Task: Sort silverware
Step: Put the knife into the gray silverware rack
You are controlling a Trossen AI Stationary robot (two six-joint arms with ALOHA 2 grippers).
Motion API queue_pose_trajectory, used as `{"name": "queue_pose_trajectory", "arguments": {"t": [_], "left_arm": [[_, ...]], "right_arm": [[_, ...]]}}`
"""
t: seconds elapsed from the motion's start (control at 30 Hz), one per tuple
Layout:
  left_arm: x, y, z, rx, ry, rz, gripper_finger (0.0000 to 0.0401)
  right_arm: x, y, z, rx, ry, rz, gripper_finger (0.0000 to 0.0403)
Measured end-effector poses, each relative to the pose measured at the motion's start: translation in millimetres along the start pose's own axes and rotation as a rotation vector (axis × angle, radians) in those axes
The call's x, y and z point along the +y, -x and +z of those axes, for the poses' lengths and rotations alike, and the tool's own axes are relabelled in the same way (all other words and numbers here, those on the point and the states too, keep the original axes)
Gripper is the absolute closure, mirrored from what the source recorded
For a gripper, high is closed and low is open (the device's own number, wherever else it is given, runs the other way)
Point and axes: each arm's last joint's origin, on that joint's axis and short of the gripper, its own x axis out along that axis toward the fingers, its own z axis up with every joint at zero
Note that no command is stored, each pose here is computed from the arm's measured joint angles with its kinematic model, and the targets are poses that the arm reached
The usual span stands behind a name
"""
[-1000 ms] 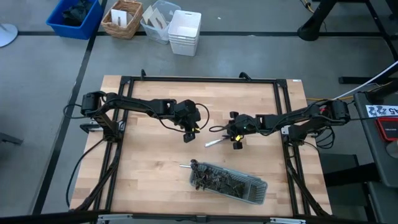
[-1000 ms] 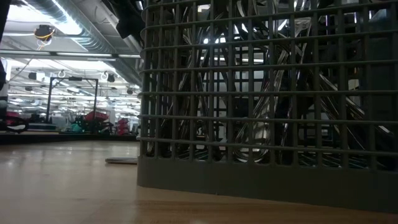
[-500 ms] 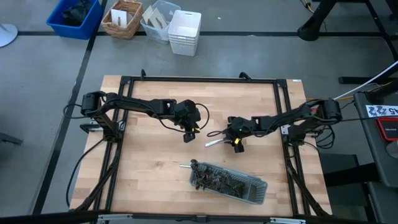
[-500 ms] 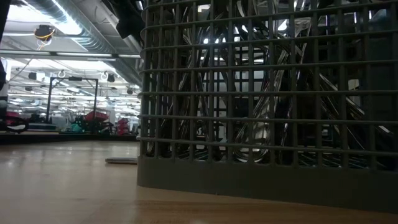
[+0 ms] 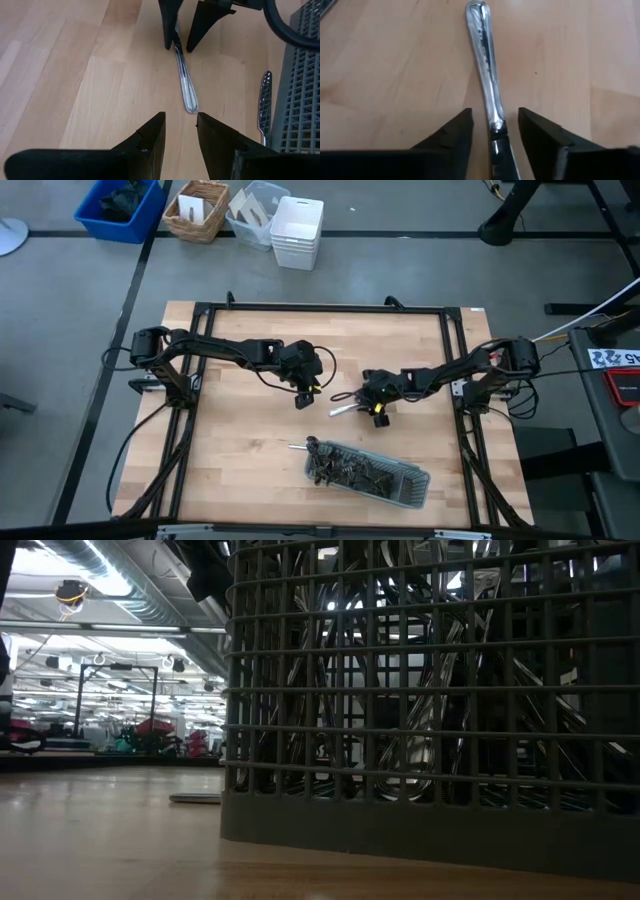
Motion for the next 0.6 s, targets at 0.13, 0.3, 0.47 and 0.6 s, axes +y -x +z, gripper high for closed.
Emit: {"name": "queue_pose_trajectory", "arguments": {"t": [0.13,0.3,0.47,0.6], "left_arm": [[0,0,0,0.0,0.0,0.0,0.0297],[0,0,0,0.0,0.002,0.0,0.0297],[0,0,0,0.0,0.003,0.0,0.0297],[0,0,0,0.001,0.003,-0.001,0.0297]], "right_arm": [[1,0,-2,0.019,-0.004,0.024,0.0282],[3,0,-6,0.067,-0.078,0.054,0.0328],[4,1,-10,0.117,-0.176,0.061,0.0343],[4,1,-11,0.127,-0.271,0.052,0.0337]]}}
